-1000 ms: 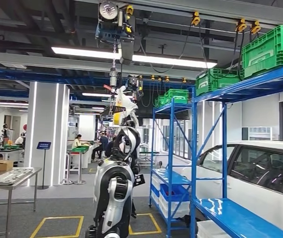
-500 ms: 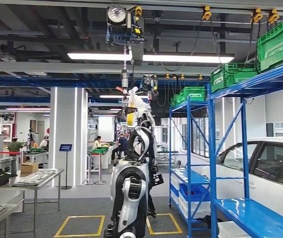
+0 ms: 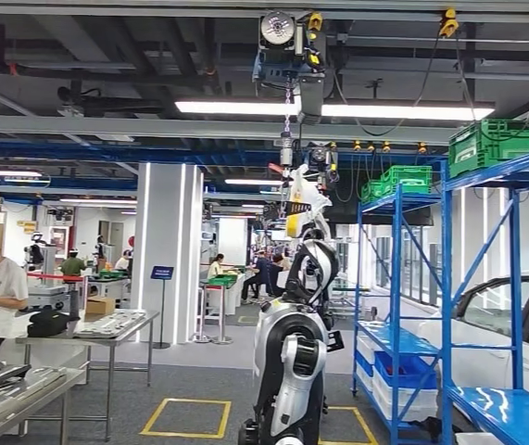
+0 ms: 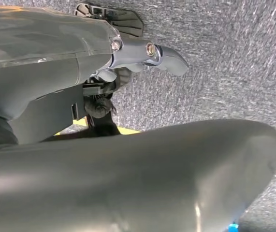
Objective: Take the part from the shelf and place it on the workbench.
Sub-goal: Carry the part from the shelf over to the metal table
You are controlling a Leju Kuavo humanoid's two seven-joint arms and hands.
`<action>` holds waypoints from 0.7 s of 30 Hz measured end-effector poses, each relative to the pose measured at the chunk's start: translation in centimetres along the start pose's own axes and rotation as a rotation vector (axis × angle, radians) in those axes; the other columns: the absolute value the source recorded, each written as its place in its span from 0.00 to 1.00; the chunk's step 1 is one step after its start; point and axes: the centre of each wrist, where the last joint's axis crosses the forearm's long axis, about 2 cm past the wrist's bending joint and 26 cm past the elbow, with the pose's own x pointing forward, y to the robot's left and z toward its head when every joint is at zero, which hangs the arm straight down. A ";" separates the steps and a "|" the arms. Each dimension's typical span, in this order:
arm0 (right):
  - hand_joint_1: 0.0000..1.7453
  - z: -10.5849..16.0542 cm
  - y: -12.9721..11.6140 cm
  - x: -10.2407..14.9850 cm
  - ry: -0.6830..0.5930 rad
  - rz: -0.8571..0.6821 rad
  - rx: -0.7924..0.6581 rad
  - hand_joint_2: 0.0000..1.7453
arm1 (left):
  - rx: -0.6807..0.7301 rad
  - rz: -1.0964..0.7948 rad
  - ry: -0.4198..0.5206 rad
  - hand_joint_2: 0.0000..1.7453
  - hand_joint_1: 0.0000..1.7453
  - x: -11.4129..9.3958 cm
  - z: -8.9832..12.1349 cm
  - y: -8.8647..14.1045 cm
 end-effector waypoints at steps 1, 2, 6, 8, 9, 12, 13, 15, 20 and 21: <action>1.00 0.0 0.0 0.0 -0.001 0.001 0.000 1.00 | -0.001 0.001 0.000 1.00 0.00 0.0 0.0 -0.1; 1.00 -0.1 -0.1 0.0 -0.002 0.002 0.001 1.00 | -0.003 0.001 0.000 1.00 0.00 0.1 0.0 -0.1; 1.00 -0.1 -0.1 0.0 -0.005 0.005 0.002 1.00 | -0.005 0.005 0.001 1.00 0.00 -0.1 0.0 -0.2; 1.00 -0.2 -0.1 0.0 -0.007 0.004 0.001 1.00 | -0.005 0.006 0.000 1.00 0.00 -0.1 0.0 -0.2; 1.00 -0.2 -0.1 0.1 -0.007 0.003 0.000 1.00 | -0.005 0.007 -0.002 1.00 0.00 0.0 0.0 -0.2; 1.00 -0.2 0.0 0.1 -0.006 0.003 0.001 1.00 | -0.004 0.009 -0.003 1.00 0.00 0.0 0.0 -0.2; 1.00 -0.2 0.0 0.1 -0.005 0.004 0.002 1.00 | -0.003 0.010 -0.002 1.00 0.00 -0.1 0.0 -0.2; 1.00 -0.2 0.1 0.1 -0.005 0.004 0.002 1.00 | -0.001 0.010 -0.002 1.00 0.00 -0.1 0.0 -0.1; 1.00 -0.2 0.0 0.1 -0.007 0.007 0.001 1.00 | -0.003 0.010 -0.008 1.00 0.00 0.1 0.0 -0.2; 1.00 -0.2 0.0 0.1 -0.007 0.007 0.001 1.00 | -0.002 0.011 -0.007 1.00 0.00 0.0 0.0 -0.1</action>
